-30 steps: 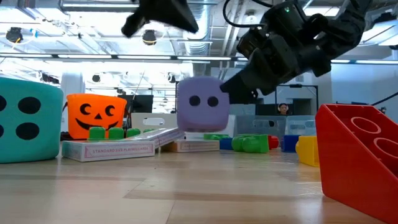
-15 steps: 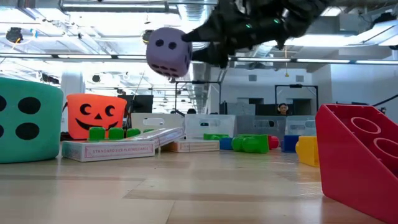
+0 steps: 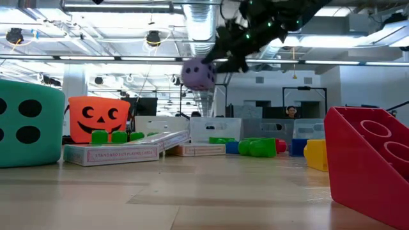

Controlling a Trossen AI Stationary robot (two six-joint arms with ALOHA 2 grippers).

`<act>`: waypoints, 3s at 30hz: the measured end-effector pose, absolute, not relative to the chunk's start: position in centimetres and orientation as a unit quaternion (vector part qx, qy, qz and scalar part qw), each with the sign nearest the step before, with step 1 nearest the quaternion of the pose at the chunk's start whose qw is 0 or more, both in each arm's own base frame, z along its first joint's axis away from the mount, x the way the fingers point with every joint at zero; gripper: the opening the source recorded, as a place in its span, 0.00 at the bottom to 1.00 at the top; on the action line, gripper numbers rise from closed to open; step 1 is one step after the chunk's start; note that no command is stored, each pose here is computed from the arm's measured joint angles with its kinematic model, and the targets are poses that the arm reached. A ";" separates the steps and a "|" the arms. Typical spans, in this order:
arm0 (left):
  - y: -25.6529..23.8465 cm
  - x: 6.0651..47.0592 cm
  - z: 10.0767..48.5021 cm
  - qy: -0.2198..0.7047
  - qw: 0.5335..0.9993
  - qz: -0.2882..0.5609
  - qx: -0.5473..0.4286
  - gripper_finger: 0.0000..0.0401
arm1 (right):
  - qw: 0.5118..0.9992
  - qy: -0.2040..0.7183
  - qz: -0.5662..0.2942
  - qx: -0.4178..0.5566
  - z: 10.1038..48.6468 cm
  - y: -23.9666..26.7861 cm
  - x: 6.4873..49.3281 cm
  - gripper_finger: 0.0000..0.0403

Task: Pick & Place Toys
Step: Put the purple dice into the left transparent bin, then move the blue dice to the bottom center of the table

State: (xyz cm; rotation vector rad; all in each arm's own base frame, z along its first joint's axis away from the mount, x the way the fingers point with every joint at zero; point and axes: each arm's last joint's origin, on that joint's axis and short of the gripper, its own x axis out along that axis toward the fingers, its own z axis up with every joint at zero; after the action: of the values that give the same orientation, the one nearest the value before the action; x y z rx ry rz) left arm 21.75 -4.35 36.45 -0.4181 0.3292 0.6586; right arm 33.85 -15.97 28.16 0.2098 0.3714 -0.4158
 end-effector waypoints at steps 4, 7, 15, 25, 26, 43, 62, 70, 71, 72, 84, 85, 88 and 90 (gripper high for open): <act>-3.1 22.0 36.4 0.156 0.903 0.340 -0.211 0.00 | 0.937 0.193 -0.270 0.108 27.8 -18.5 32.5 0.80; -2.1 22.1 36.4 0.157 0.897 0.352 -0.218 0.00 | 0.930 0.192 -0.294 0.107 27.8 -19.9 31.6 0.80; -0.3 22.5 36.3 0.204 0.904 0.308 -0.214 0.00 | 0.931 0.229 -0.260 0.115 25.2 -21.0 32.3 0.80; 0.0 22.6 36.2 0.212 0.906 0.299 -0.209 0.00 | 0.919 0.291 -0.232 0.132 20.1 -21.0 34.3 0.84; 0.0 22.6 36.2 0.212 0.906 0.300 -0.210 0.00 | 0.918 0.292 -0.234 0.133 20.0 -21.1 34.3 0.86; -0.1 22.6 36.2 0.212 0.905 0.298 -0.216 0.00 | 0.915 0.308 -0.236 0.111 21.0 -22.5 33.4 0.99; -4.7 20.5 33.0 0.359 0.881 0.224 -0.212 0.00 | 0.982 0.162 -0.079 0.060 34.7 -4.5 35.2 0.98; -12.4 16.4 27.0 0.398 0.849 0.172 -0.302 0.00 | 0.979 0.183 -0.059 0.065 33.2 4.2 36.1 0.98; -13.0 15.9 26.2 0.398 0.847 0.171 -0.309 0.00 | 0.978 0.191 -0.060 0.060 33.0 5.3 35.9 0.98; -13.3 15.3 25.3 0.403 0.843 0.174 -0.313 0.00 | 0.978 0.193 -0.060 0.055 32.9 6.2 35.7 0.98; -13.1 12.5 18.4 0.427 0.777 0.245 -0.393 0.00 | 0.979 0.194 -0.054 0.044 32.7 13.4 33.3 0.98; -13.0 12.6 18.0 0.428 0.771 0.246 -0.403 0.00 | 0.978 0.194 -0.054 0.050 32.7 13.5 33.2 0.98; -12.7 13.0 17.2 0.424 0.761 0.248 -0.423 0.00 | 0.978 0.194 -0.050 0.057 32.7 13.9 33.1 0.98; -12.6 13.5 16.8 0.414 0.757 0.248 -0.441 0.00 | 0.978 0.195 -0.046 0.051 32.7 14.1 33.0 0.98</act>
State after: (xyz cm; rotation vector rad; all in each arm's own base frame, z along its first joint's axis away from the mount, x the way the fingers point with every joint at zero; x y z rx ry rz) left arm 13.51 -12.60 16.81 -0.9607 0.9025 0.5412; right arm 32.99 14.11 32.73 0.1020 0.3926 -0.0919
